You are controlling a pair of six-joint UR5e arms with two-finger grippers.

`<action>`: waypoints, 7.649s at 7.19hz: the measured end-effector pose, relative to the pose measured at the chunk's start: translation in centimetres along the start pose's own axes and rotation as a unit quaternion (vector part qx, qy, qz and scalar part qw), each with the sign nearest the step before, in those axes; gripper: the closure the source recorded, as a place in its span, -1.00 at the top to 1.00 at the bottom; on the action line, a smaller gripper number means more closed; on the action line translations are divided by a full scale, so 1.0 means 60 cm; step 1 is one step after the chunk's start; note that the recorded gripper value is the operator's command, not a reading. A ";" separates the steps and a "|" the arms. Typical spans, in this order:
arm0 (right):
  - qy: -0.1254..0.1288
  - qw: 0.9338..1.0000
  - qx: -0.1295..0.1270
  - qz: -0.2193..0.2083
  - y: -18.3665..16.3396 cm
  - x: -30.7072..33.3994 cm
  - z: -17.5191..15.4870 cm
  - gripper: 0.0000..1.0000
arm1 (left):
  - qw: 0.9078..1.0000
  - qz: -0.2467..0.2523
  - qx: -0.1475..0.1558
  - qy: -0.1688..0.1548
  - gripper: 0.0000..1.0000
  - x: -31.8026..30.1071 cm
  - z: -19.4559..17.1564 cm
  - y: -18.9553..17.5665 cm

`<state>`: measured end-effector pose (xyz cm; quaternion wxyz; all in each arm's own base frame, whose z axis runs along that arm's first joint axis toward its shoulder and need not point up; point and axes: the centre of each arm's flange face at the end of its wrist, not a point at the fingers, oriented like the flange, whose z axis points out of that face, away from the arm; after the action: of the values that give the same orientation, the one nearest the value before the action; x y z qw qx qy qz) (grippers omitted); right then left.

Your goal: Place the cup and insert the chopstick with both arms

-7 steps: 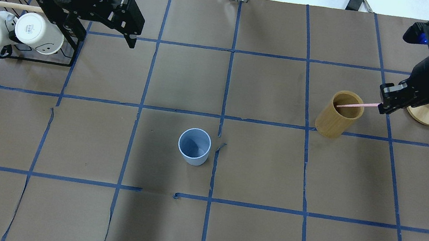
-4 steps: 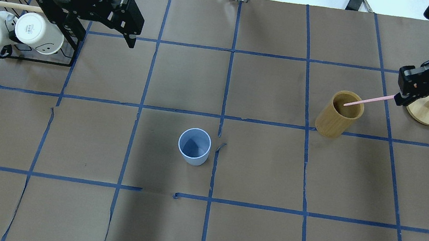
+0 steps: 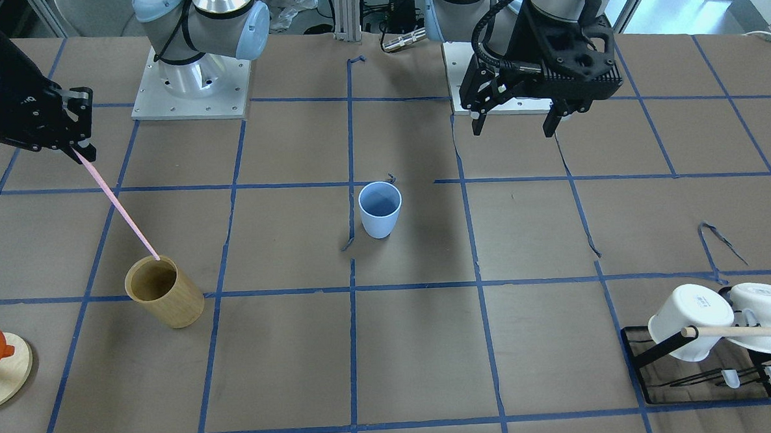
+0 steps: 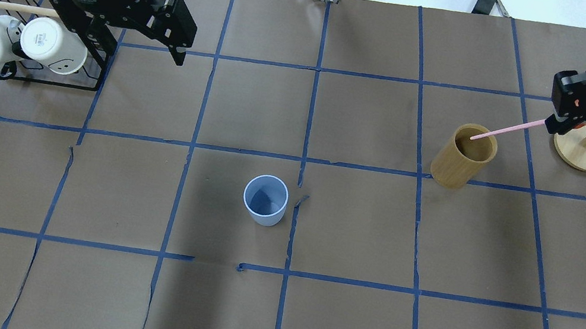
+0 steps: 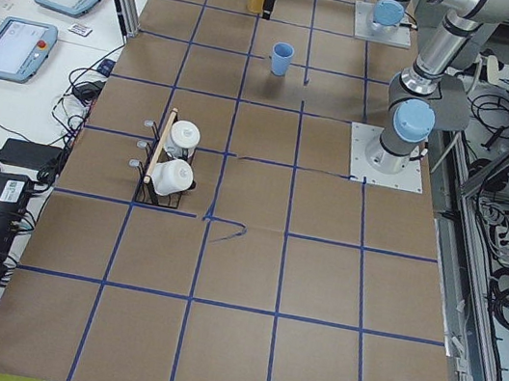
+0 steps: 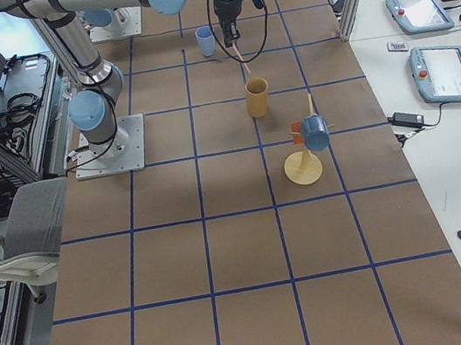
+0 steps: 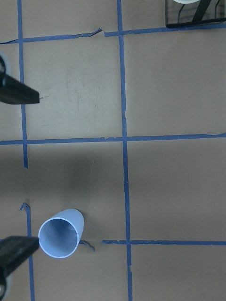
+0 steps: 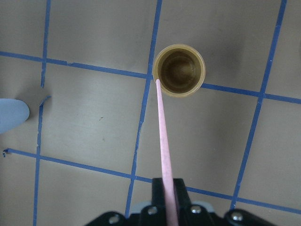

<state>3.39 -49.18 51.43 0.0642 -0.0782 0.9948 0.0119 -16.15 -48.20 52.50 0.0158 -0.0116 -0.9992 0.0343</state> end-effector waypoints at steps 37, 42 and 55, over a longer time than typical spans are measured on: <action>0.027 0.997 -0.008 0.076 0.026 -0.602 0.311 0.73 | 1.000 -0.007 0.001 0.001 1.00 -0.012 -0.004 0.000; 0.059 0.996 0.062 0.003 -0.039 -0.484 0.180 1.00 | 1.000 -0.007 0.001 0.002 1.00 -0.011 -0.004 0.001; 0.090 0.990 0.096 0.053 -0.046 -0.153 0.021 1.00 | 1.000 -0.007 -0.003 0.001 1.00 -0.012 0.004 0.002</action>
<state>12.98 -50.47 51.33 -0.0189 -0.0197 0.9958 -0.0871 -15.43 -48.14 52.24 0.0169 -0.0047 -0.9994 0.0312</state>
